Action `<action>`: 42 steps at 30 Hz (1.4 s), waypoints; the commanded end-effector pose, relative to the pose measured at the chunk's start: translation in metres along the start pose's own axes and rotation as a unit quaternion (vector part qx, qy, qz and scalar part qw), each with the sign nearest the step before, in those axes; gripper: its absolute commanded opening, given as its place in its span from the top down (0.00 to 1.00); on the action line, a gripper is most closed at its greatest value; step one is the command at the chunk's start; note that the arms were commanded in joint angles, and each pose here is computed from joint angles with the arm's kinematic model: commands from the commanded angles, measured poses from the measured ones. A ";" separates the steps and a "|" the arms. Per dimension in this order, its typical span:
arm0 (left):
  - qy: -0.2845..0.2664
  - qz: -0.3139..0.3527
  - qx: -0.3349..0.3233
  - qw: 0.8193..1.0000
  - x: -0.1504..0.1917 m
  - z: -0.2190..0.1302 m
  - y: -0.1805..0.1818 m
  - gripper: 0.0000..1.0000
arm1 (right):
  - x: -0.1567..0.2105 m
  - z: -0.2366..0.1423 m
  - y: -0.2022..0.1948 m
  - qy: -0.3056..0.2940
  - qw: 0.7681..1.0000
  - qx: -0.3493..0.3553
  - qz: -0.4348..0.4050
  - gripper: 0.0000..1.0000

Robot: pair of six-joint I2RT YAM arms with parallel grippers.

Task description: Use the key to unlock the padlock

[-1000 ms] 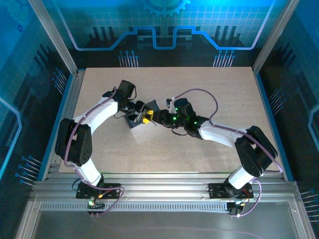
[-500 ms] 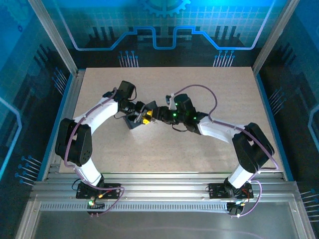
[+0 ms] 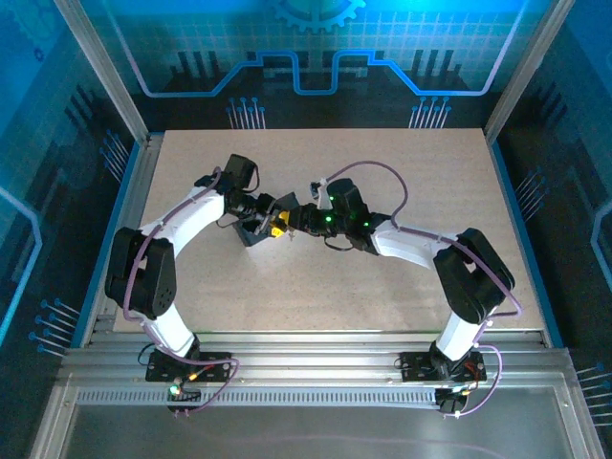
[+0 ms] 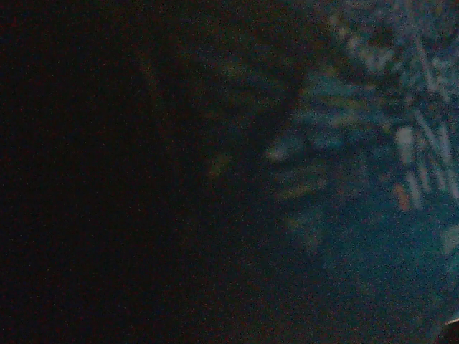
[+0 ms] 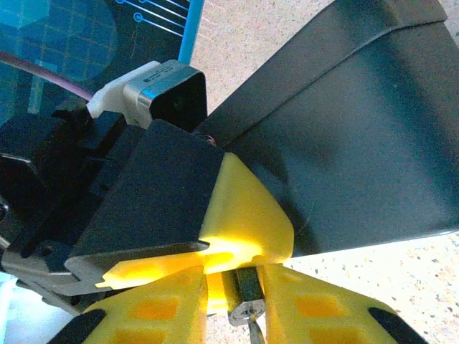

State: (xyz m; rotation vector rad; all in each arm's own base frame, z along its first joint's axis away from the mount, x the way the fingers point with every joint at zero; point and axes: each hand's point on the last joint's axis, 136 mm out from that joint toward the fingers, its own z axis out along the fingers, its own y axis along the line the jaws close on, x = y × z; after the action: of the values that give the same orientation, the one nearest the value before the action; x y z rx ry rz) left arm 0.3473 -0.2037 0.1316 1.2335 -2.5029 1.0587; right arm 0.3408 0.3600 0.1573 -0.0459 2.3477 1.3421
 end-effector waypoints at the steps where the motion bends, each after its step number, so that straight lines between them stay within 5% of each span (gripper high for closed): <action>1: 0.047 0.024 0.034 0.998 0.032 -0.011 -0.017 1.00 | 0.014 0.012 0.000 0.024 1.000 0.000 -0.008 0.72; 19: 0.068 -0.020 0.061 0.996 0.030 -0.005 -0.023 1.00 | 0.021 0.008 0.006 -0.003 0.999 -0.042 -0.021 0.64; 40: 0.081 -0.058 0.105 0.989 0.023 -0.003 -0.035 1.00 | 0.038 0.013 0.007 0.000 0.998 -0.053 -0.037 0.67; 42: 0.082 -0.048 0.107 0.990 0.025 -0.005 -0.038 1.00 | 0.039 0.013 0.002 -0.004 0.998 -0.048 -0.034 0.74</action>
State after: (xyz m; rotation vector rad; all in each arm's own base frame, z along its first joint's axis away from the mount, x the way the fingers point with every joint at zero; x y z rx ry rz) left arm 0.3569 -0.2145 0.1359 1.3652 -2.2952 1.2187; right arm 0.3338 0.3664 0.1503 -0.0551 2.2190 1.3786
